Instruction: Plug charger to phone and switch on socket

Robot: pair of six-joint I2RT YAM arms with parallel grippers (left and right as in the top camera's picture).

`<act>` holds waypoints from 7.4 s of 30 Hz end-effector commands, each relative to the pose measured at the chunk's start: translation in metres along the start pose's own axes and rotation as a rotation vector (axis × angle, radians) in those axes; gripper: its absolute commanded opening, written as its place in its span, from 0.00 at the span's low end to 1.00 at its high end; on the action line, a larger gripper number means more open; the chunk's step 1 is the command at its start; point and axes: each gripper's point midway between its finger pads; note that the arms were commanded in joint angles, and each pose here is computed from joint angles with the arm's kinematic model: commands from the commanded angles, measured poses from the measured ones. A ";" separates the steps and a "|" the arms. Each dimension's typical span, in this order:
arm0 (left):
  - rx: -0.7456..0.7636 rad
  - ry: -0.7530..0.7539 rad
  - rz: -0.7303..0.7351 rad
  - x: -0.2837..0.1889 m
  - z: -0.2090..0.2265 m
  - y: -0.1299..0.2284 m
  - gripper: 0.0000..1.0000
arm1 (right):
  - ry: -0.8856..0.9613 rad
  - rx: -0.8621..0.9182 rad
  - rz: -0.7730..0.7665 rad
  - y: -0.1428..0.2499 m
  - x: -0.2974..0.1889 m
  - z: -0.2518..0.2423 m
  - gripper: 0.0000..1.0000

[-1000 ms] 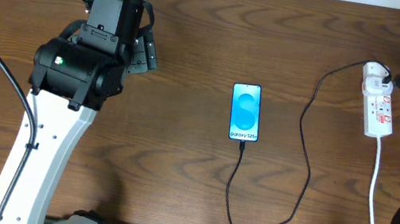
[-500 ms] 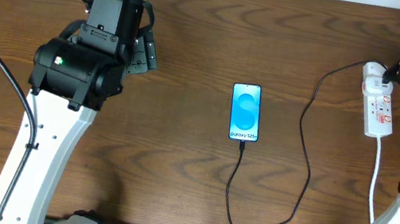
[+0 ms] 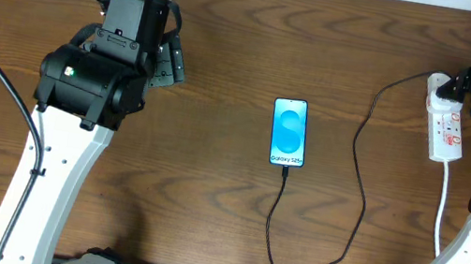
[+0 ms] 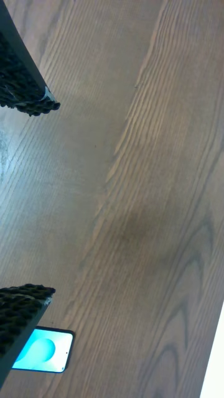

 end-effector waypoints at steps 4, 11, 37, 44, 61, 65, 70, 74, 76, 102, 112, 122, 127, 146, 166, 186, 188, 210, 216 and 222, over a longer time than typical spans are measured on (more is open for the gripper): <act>0.011 -0.015 -0.007 0.000 0.003 -0.001 0.89 | -0.027 -0.020 -0.007 -0.007 0.011 0.007 0.99; 0.011 -0.015 -0.007 0.000 0.003 -0.001 0.88 | -0.015 -0.066 -0.007 -0.012 0.018 0.013 0.99; 0.011 -0.015 -0.007 0.000 0.003 -0.001 0.89 | 0.101 -0.087 0.038 -0.008 0.024 0.000 0.99; 0.011 -0.015 -0.007 0.000 0.003 -0.001 0.89 | 0.096 -0.082 0.044 0.000 0.044 -0.008 0.99; 0.011 -0.015 -0.007 0.000 0.003 -0.001 0.89 | 0.002 -0.059 0.043 0.019 0.082 -0.003 0.99; 0.011 -0.015 -0.007 0.000 0.003 -0.001 0.89 | -0.068 -0.057 0.023 0.016 0.082 0.011 0.99; 0.011 -0.015 -0.007 0.000 0.003 -0.001 0.89 | -0.118 -0.034 0.039 0.020 0.082 0.022 0.99; 0.011 -0.015 -0.007 0.000 0.003 -0.001 0.89 | -0.125 0.009 0.061 0.024 0.084 0.028 0.99; 0.011 -0.015 -0.007 0.000 0.003 -0.001 0.89 | -0.126 0.001 0.064 0.023 0.085 0.031 0.99; 0.011 -0.015 -0.007 0.000 0.003 -0.001 0.89 | -0.219 0.025 0.176 0.071 0.126 0.058 0.99; 0.011 -0.015 -0.007 0.000 0.003 -0.001 0.89 | -0.286 0.037 0.204 0.084 0.135 0.076 0.99; 0.011 -0.015 -0.007 0.000 0.003 -0.001 0.89 | -0.293 -0.001 0.225 0.085 0.141 0.092 0.99; 0.011 -0.015 -0.007 0.000 0.003 -0.001 0.89 | -0.272 -0.018 0.199 0.078 0.144 0.089 0.99; 0.011 -0.015 -0.007 0.000 0.003 -0.001 0.89 | -0.003 -0.066 0.117 0.020 0.089 0.036 0.99; 0.011 -0.015 -0.007 0.000 0.003 -0.001 0.89 | -0.027 -0.063 0.090 0.011 0.075 0.037 0.99; 0.011 -0.016 -0.007 0.000 0.003 -0.001 0.89 | 0.156 -0.044 0.061 -0.004 0.036 -0.007 0.99; 0.011 -0.016 -0.007 0.000 0.003 -0.001 0.89 | 0.163 -0.044 0.043 -0.008 0.032 -0.010 0.99; 0.011 -0.015 -0.007 0.000 0.003 -0.001 0.89 | 0.073 -0.029 0.083 0.017 0.075 -0.004 0.99; 0.011 -0.015 -0.007 0.000 0.003 -0.001 0.89 | 0.004 -0.017 0.085 0.025 0.086 0.006 0.99; 0.011 -0.015 -0.007 0.000 0.003 -0.001 0.89 | -0.055 -0.019 0.069 0.022 0.088 0.018 0.99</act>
Point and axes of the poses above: each gripper's point midway between its finger pads, its own x axis out along the fingers, its own z axis along the line the jaws close on, y = z × x, and after that the axes turned 11 degrees about -x, right-handed
